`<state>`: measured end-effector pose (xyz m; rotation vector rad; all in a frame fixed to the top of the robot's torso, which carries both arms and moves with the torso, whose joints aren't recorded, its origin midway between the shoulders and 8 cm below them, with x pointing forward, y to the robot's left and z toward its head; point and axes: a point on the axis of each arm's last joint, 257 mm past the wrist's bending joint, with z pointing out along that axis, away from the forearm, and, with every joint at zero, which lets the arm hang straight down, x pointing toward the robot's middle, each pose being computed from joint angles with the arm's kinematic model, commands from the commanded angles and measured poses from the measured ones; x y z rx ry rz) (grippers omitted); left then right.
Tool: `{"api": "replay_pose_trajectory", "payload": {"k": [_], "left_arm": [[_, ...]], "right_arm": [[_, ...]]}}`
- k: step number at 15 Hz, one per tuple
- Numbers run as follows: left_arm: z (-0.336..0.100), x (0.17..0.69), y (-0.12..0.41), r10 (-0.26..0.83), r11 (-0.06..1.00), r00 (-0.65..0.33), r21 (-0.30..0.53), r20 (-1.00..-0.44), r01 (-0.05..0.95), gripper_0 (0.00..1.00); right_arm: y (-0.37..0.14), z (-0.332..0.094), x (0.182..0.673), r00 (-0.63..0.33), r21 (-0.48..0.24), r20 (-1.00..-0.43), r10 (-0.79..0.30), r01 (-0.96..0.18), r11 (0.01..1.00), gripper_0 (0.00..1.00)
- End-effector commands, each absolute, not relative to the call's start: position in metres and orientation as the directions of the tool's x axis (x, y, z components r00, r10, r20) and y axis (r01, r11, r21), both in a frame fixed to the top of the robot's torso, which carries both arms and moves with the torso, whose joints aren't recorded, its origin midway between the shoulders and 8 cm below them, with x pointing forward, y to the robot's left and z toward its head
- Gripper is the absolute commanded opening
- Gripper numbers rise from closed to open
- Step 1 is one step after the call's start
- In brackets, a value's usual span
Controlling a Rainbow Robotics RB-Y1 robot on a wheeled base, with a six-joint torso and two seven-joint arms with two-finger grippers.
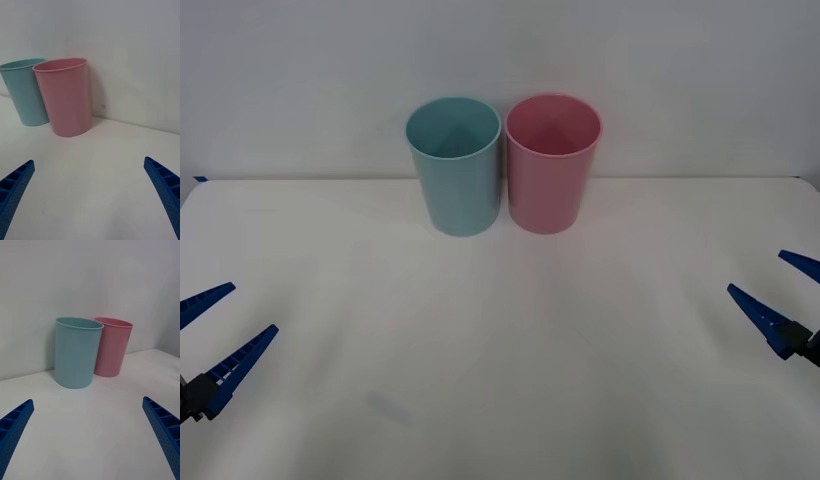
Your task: Grasp the object on the table and drop it into the matching bin: aluminum can to the light blue bin, PET bottle to the pink bin.
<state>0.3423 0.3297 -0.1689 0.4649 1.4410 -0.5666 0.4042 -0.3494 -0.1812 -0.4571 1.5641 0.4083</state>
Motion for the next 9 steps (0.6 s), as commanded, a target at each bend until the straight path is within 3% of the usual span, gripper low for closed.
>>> {"api": "replay_pose_trajectory", "payload": {"k": [1,9], "left_arm": [[-0.169,0.342,0.330,-0.082,0.785,0.041,-0.039,-0.996,0.618,1.00],[-0.169,0.342,0.330,-0.082,0.785,0.041,-0.039,-0.996,0.618,1.00]], "right_arm": [[-0.356,-0.178,0.393,-0.026,-0.010,-0.999,-0.027,-0.514,0.858,1.00],[-0.363,-0.181,0.379,-0.039,-0.009,-0.999,-0.033,-0.502,0.865,1.00]]}}
